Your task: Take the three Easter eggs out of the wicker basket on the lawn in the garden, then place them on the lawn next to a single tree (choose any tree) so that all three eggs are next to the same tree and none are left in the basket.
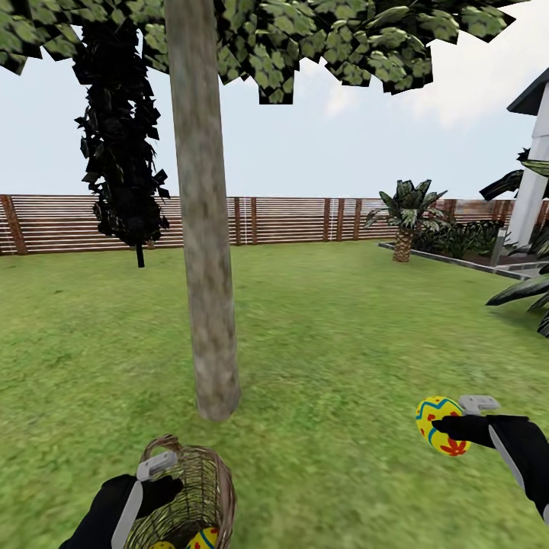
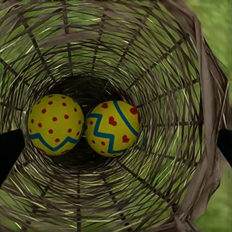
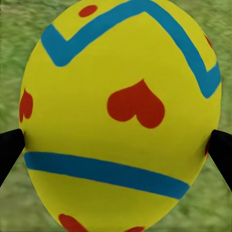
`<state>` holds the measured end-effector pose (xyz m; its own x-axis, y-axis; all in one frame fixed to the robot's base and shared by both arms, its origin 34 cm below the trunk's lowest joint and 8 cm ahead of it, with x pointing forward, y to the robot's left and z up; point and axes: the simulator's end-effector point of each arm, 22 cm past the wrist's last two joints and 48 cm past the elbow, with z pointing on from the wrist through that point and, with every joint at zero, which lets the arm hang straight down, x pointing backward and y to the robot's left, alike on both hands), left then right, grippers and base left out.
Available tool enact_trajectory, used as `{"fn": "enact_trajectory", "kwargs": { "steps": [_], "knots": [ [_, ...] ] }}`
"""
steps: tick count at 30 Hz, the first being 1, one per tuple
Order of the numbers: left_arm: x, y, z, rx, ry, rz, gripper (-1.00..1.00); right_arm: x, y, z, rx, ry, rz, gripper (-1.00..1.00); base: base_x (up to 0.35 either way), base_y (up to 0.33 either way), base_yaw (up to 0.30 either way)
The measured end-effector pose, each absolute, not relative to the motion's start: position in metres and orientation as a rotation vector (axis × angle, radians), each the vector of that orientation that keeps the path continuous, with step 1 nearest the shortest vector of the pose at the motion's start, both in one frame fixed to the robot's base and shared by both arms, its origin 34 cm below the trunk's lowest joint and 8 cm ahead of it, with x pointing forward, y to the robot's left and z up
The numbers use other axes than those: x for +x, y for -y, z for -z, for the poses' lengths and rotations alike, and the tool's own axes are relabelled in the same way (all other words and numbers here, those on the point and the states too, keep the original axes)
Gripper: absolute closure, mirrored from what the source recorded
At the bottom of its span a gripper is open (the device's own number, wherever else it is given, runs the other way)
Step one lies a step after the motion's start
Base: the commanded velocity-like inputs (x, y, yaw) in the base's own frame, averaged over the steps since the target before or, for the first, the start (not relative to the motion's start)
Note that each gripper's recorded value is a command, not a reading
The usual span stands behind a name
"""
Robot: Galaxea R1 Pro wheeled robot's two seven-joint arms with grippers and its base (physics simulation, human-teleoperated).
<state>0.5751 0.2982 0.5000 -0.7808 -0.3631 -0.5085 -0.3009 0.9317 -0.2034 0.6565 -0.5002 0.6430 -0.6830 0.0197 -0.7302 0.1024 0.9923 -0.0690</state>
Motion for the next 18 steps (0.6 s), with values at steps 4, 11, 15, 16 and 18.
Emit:
{"fn": "enact_trajectory", "kwargs": {
  "steps": [4,11,15,16,18],
  "knots": [
    [0.572,-0.298,-0.490,-0.472,-2.530,0.145,-1.00,0.655,0.500,-0.634,0.083,-2.321,0.132,1.00,0.000,0.000,0.000],
    [0.568,-0.297,-0.474,-0.472,-2.534,0.145,-1.00,0.652,0.498,-0.618,0.080,-2.323,0.131,1.00,0.000,0.000,0.000],
    [0.566,-0.297,-0.465,-0.472,-2.534,0.144,-1.00,0.650,0.497,-0.609,0.080,-2.322,0.129,1.00,0.000,0.000,0.000],
    [0.566,-0.298,-0.463,-0.472,-2.534,0.144,-1.00,0.650,0.497,-0.607,0.080,-2.322,0.129,1.00,0.000,0.000,0.000],
    [0.565,-0.298,-0.459,-0.472,-2.534,0.144,-1.00,0.649,0.497,-0.602,0.080,-2.323,0.128,1.00,0.000,0.000,0.000]
  ]
}}
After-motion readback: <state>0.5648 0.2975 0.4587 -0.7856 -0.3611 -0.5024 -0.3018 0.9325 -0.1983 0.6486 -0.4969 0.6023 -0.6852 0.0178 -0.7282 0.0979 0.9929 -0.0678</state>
